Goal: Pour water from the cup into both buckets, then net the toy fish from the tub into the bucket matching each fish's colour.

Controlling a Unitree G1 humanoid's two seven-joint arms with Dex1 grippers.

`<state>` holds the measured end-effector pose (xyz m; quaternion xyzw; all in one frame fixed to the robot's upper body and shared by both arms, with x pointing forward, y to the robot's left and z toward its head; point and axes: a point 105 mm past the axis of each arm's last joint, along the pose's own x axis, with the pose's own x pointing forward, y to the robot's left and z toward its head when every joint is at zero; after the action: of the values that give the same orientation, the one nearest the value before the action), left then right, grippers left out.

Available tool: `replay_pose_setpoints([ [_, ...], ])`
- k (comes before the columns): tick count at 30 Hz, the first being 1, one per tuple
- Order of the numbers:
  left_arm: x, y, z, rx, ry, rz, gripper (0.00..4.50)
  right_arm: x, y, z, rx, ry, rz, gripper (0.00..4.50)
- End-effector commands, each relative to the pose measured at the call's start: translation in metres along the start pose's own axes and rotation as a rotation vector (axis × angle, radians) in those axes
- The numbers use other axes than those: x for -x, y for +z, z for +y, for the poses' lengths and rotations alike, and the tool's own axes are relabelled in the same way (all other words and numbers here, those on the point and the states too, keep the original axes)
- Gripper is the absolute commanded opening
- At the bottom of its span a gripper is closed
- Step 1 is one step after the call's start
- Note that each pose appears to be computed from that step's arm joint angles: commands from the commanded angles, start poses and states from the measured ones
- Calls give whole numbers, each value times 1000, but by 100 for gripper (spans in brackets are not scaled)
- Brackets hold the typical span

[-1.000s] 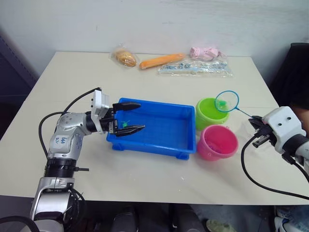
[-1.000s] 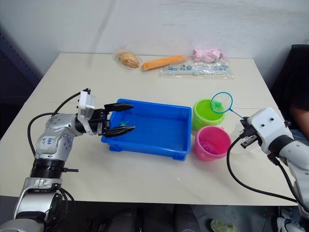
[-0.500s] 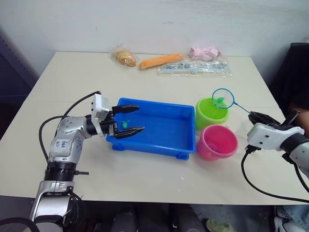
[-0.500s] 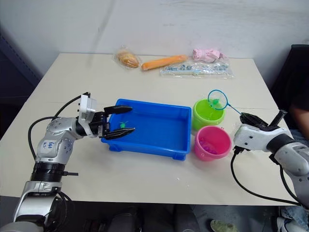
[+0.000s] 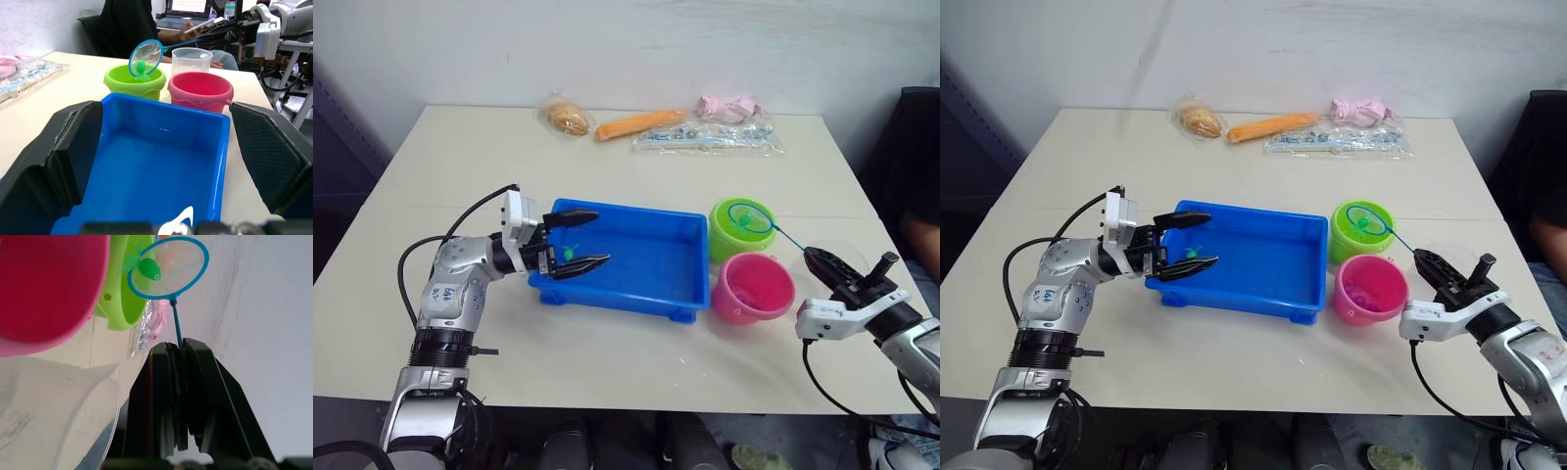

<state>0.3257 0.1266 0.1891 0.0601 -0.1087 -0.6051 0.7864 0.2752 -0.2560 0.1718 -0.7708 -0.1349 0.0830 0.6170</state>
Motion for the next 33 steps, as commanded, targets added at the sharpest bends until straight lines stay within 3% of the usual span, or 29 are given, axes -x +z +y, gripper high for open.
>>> replay_pose_setpoints([
  [1, 1, 8, -2, -39, 0, -25, 446, -1, -3, -9, 10, -51, 28, 0],
  [7, 1, 8, -1, -39, 4, -27, 446, -5, -5, -13, 51, -61, 38, 0],
  [11, 1, 8, -1, -40, 8, -29, 446, -9, -3, 0, 5, 1, 32, 0],
  [17, 2, 7, 0, -41, 23, -34, 446, -12, -1, -10, 39, -35, 22, 0],
  [21, 2, 7, 1, -39, 20, -36, 446, -12, -22, -18, 39, -61, 85, 0],
  [24, -1, 8, 2, -44, 14, -41, 446, -14, 0, -7, 37, -16, -7, 0],
  [26, -2, 8, 3, -46, 14, -44, 446, -14, -10, -9, 32, -37, 48, 0],
  [31, -1, 8, 3, -45, 21, -41, 446, -13, 1, 1, 13, -1, 4, 0],
  [33, -1, 8, 4, -45, 24, -42, 446, -13, -12, -5, 16, -28, 52, 0],
])
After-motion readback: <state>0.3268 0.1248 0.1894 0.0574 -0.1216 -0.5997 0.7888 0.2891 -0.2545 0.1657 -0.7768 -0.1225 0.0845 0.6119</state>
